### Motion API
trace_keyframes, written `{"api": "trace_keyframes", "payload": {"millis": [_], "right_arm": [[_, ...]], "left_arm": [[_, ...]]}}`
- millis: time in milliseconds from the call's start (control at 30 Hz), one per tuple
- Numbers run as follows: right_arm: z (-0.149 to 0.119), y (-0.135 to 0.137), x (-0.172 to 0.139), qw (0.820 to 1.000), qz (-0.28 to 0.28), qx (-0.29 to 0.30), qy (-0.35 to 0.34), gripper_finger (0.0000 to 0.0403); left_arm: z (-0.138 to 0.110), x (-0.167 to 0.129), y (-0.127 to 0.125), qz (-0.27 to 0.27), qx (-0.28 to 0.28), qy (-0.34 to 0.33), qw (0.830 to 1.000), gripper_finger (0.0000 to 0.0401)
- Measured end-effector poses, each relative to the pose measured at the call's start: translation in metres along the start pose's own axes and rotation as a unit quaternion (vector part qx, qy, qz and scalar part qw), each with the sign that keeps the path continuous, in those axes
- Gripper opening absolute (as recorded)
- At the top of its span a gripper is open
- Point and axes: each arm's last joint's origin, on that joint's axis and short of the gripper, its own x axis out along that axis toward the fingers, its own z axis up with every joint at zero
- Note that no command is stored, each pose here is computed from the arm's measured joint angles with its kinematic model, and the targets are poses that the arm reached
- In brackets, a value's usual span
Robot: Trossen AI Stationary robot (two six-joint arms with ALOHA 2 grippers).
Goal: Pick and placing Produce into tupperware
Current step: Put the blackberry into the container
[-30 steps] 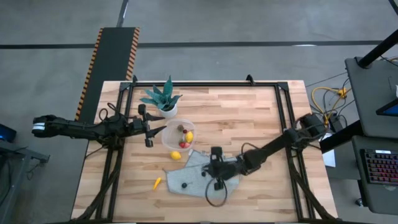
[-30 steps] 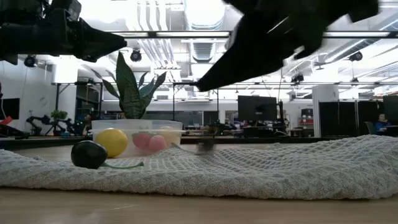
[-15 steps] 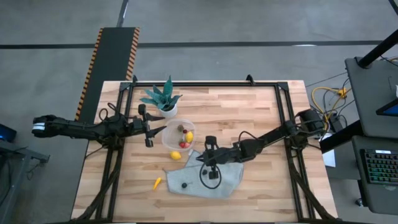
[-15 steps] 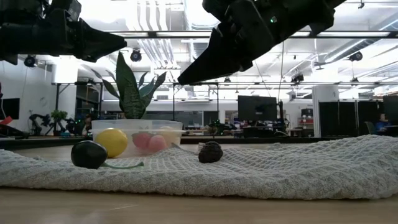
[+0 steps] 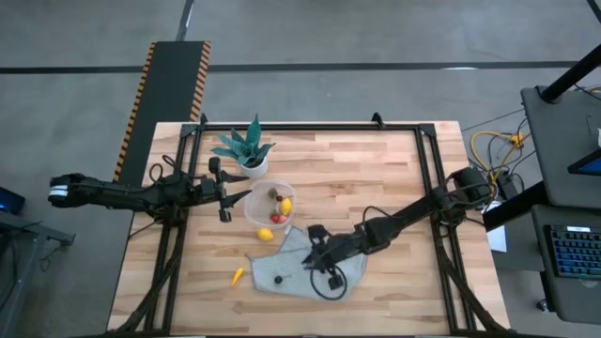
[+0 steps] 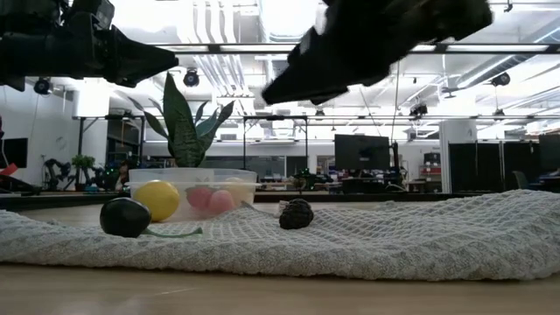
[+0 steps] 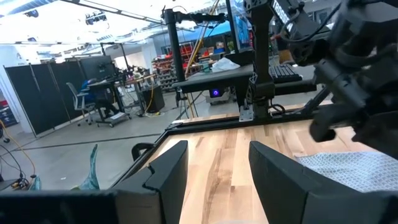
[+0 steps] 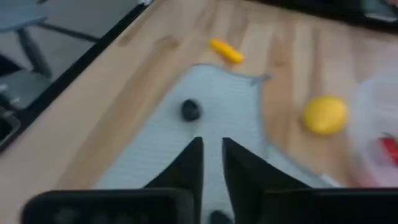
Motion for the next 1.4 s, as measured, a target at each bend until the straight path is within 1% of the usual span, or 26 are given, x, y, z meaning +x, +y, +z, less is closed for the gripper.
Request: {"api": "trace_keyframes", "payload": {"millis": [133, 267, 333, 400, 500, 633, 767, 1167, 1400], "right_arm": [[-0.007, 0.003, 0.000, 0.999, 0.004, 0.013, 0.034, 0.0119], [-0.015, 0.002, 0.007, 0.999, -0.002, 0.020, 0.048, 0.0182], [-0.020, 0.001, 0.012, 0.998, -0.004, 0.024, 0.057, 0.0203], [-0.027, 0.000, 0.017, 0.997, -0.006, 0.033, 0.071, 0.0214], [-0.035, -0.003, 0.022, 0.995, -0.012, 0.045, 0.086, 0.0216], [-0.040, -0.007, 0.026, 0.994, -0.019, 0.051, 0.089, 0.0210], [-0.052, -0.008, 0.033, 0.991, -0.019, 0.061, 0.114, 0.0205], [-0.050, -0.008, 0.032, 0.991, -0.020, 0.070, 0.109, 0.0182], [-0.050, -0.008, 0.032, 0.991, -0.021, 0.075, 0.109, 0.0150]], "left_arm": [[0.000, 0.000, 0.000, 0.000, 0.000, 0.000, 1.000, 0.0157], [0.000, 0.000, 0.000, 0.000, -0.001, 0.000, 1.000, 0.0157], [0.000, 0.000, 0.000, 0.000, -0.001, 0.001, 1.000, 0.0157], [0.000, 0.000, 0.000, 0.000, -0.001, -0.001, 1.000, 0.0157], [0.000, 0.000, 0.000, 0.000, -0.001, -0.001, 1.000, 0.0157], [0.000, 0.000, 0.000, 0.000, -0.001, 0.000, 1.000, 0.0157], [0.000, 0.000, 0.000, 0.000, -0.001, 0.001, 1.000, 0.0157], [0.000, 0.000, 0.000, 0.000, -0.002, 0.000, 1.000, 0.0157], [0.000, 0.000, 0.000, 0.000, -0.002, 0.000, 1.000, 0.0157]]}}
